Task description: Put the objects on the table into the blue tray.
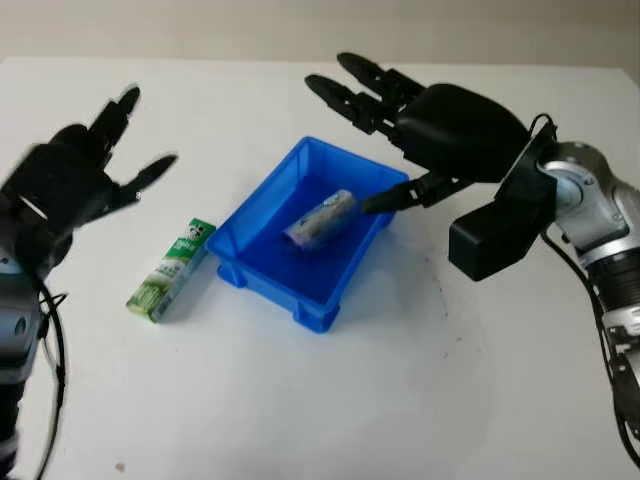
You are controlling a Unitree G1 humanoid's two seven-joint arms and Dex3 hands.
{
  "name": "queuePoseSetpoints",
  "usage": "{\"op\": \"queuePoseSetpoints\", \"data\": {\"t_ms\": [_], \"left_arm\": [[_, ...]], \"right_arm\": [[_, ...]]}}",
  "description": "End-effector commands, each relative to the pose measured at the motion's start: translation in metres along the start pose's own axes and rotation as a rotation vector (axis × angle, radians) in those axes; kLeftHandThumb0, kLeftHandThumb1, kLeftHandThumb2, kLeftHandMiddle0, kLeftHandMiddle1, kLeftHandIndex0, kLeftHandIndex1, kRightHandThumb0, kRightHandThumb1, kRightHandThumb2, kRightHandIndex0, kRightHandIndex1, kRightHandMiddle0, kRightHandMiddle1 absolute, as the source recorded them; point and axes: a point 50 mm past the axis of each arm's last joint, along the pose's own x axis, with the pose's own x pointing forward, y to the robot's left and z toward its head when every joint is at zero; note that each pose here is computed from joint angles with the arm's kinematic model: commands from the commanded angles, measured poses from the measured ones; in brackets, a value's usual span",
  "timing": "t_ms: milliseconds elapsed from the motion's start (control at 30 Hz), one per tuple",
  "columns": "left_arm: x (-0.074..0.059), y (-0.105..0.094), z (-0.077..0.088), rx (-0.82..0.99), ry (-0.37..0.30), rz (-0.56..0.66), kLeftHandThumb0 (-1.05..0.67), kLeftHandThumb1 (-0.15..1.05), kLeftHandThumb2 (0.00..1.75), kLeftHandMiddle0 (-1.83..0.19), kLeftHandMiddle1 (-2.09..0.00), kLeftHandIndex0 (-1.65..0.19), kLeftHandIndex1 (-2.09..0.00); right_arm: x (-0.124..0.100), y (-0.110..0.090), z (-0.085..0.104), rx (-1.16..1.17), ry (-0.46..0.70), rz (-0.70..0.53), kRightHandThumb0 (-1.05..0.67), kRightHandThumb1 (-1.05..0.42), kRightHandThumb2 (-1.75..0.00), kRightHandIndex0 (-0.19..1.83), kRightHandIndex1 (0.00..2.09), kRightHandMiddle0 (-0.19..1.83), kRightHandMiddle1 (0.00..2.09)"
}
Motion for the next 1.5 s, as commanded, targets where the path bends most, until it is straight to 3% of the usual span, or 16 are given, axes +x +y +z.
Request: {"op": "queuePoseSetpoints", "data": {"t_ms": [0,133,267,700,1100,1400,1433,1467], "left_arm": [[-0.014,-0.007,0.004,0.047,-0.001,0.028,-0.65,1.05,0.34,-0.12,-0.09,-0.09,-0.13],[-0.032,-0.020,0.010,0.130,0.015,0.076,-0.66,1.05,0.35,-0.23,-0.09,-0.14,-0.12],[-0.042,-0.031,0.013,0.160,0.030,0.089,-0.68,1.05,0.34,-0.17,-0.04,-0.12,-0.08],[-0.062,-0.058,0.015,0.288,0.140,0.039,-0.76,1.05,0.39,-0.04,-0.04,0.00,-0.03],[-0.060,-0.076,0.015,0.477,0.322,0.032,-0.77,1.05,0.32,0.02,-0.04,0.03,-0.04],[-0.049,-0.082,0.010,0.683,0.402,0.040,-0.73,1.05,0.28,-0.01,-0.07,0.03,-0.04],[-0.047,-0.082,0.010,0.700,0.401,0.037,-0.73,1.05,0.28,-0.13,-0.16,0.03,-0.05],[-0.046,-0.082,0.010,0.701,0.394,0.037,-0.70,1.05,0.26,-0.08,-0.73,0.02,-0.05]], "right_arm": [[-0.004,-0.003,-0.003,0.009,0.007,-0.018,-0.82,-1.05,-0.48,-0.19,0.00,-0.19,0.00],[-0.003,-0.003,-0.002,0.014,0.005,-0.017,-0.83,-1.05,-0.47,-0.19,0.00,-0.19,0.00],[-0.003,-0.003,-0.003,0.015,0.005,-0.020,-0.83,-1.05,-0.47,-0.19,0.00,-0.19,0.00],[-0.005,-0.005,-0.004,0.041,0.015,-0.031,-0.80,-1.05,-0.42,-0.19,0.00,-0.19,0.00],[-0.006,-0.007,-0.004,0.048,0.017,-0.037,-0.81,-1.05,-0.43,-0.19,0.00,-0.19,0.00],[-0.007,-0.010,-0.004,0.078,0.013,-0.047,-0.80,-1.05,-0.39,-0.19,0.00,-0.19,0.00],[-0.007,-0.010,-0.004,0.079,0.013,-0.046,-0.80,-1.05,-0.39,-0.19,0.00,-0.19,0.00],[-0.007,-0.011,-0.004,0.079,0.012,-0.046,-0.80,-1.05,-0.39,-0.19,0.00,-0.19,0.00]]}}
